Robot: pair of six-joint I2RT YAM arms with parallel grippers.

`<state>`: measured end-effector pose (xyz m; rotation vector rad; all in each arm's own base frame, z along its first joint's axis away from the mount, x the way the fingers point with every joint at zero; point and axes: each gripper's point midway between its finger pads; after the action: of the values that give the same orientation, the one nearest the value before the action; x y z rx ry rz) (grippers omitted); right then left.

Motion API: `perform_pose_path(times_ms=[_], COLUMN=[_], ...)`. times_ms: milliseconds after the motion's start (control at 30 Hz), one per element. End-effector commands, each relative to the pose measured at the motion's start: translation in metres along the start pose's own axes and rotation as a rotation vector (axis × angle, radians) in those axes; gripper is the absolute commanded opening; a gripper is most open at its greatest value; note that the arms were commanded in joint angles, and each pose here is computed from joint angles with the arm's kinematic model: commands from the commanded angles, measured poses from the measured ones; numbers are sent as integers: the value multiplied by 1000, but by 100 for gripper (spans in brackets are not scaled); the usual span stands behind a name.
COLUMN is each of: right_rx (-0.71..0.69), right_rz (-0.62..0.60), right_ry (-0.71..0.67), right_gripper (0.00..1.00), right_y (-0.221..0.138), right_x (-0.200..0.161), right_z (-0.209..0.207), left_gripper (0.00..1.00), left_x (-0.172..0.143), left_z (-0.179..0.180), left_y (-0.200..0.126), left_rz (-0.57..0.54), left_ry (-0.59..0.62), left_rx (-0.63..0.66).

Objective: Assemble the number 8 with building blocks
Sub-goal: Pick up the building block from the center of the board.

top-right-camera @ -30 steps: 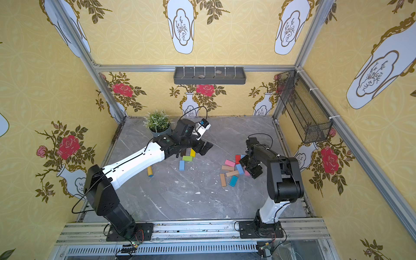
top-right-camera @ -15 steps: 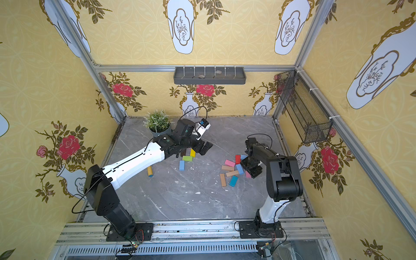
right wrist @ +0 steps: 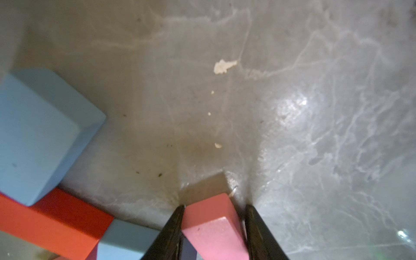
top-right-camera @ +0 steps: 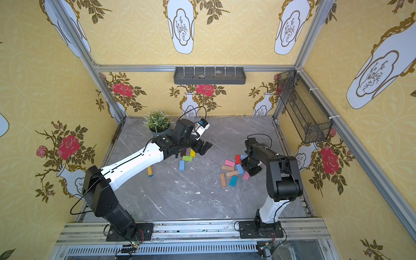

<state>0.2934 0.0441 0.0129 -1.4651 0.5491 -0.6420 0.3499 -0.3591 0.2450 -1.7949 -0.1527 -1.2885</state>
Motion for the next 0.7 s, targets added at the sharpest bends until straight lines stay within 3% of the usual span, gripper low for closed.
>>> perform_pose_path(times_ms=[0,300,667], right_rx=[15,1,46], right_rz=[-18,-61,-155], right_ry=[-16,-35,-125], right_gripper=[40,30,25], right_y=[-2,-10,-42], right_x=[4,10,13], right_z=[4,0,9], left_gripper=[100,100,100], left_x=[2,4,14], left_z=[2,2,2], left_y=[1,-1,-19], left_rz=[-15,-22,-94], left_ry=[1,-1,-27], left_rx=[8,13,12])
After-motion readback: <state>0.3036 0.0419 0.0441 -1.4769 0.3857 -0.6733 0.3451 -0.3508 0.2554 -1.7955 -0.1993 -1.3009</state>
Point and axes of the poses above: each gripper's point midway between its finger pads, its own y axis out along the fingers, its own z axis along the line the jaws close on, x = y × z, and after that the axes turned 6 degrees about -y, right-handed
